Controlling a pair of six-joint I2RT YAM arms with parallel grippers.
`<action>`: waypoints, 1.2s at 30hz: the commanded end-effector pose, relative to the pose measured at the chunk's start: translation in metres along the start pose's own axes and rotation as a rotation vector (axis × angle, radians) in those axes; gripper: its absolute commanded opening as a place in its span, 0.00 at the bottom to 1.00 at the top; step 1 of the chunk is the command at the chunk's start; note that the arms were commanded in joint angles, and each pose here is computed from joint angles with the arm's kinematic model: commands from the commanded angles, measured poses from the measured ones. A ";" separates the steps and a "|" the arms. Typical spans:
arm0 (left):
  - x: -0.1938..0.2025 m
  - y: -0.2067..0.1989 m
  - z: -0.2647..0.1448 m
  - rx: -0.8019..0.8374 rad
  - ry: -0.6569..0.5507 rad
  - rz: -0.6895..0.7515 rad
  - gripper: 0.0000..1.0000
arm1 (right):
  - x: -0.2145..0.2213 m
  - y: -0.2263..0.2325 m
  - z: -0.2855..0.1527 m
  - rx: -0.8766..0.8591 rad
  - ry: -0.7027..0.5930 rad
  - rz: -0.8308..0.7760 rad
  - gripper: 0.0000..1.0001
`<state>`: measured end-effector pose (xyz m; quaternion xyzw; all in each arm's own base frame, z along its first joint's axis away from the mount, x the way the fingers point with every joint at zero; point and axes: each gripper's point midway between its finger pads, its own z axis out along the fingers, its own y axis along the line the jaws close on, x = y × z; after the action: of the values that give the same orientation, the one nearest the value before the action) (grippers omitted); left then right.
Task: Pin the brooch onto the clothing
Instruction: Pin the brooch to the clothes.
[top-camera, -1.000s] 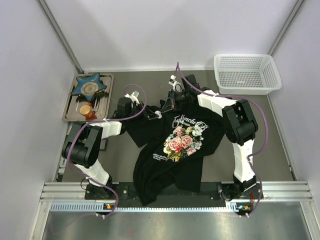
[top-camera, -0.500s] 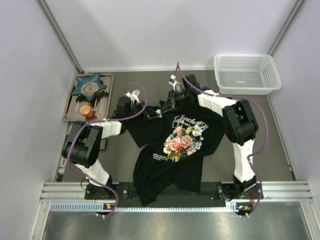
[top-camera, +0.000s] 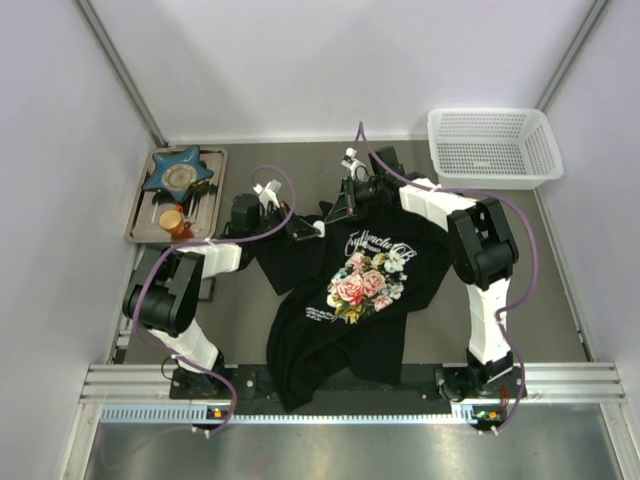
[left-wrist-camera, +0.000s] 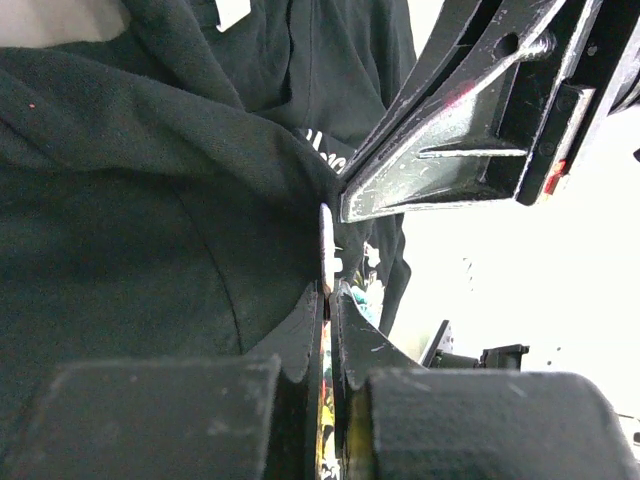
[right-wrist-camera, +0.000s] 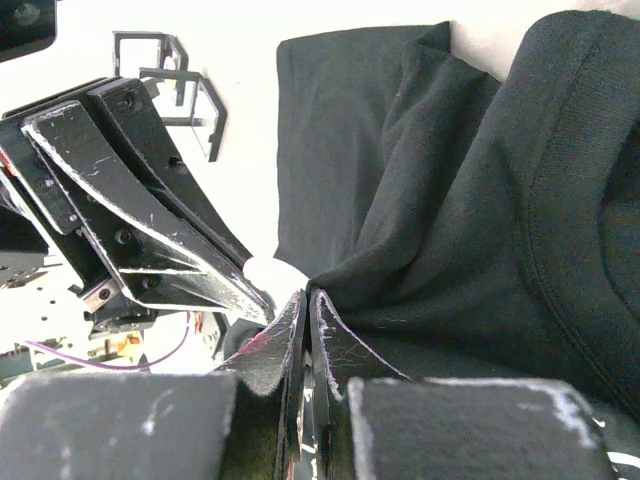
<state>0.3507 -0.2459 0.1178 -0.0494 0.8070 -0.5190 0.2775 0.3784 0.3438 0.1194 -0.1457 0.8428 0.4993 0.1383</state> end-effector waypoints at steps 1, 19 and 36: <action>-0.007 -0.030 -0.012 0.098 -0.019 0.084 0.00 | -0.021 0.013 -0.007 -0.016 -0.052 -0.085 0.00; -0.008 -0.046 -0.004 0.192 0.026 0.102 0.00 | -0.010 0.018 -0.001 -0.031 -0.023 -0.098 0.00; -0.013 -0.025 -0.002 0.209 0.095 0.082 0.00 | -0.026 0.013 -0.067 -0.165 -0.031 -0.437 0.63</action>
<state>0.3466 -0.2472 0.1234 -0.0108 0.7873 -0.5680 0.2395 0.3865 0.3069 0.1269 -0.2296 0.8111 0.5115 0.1667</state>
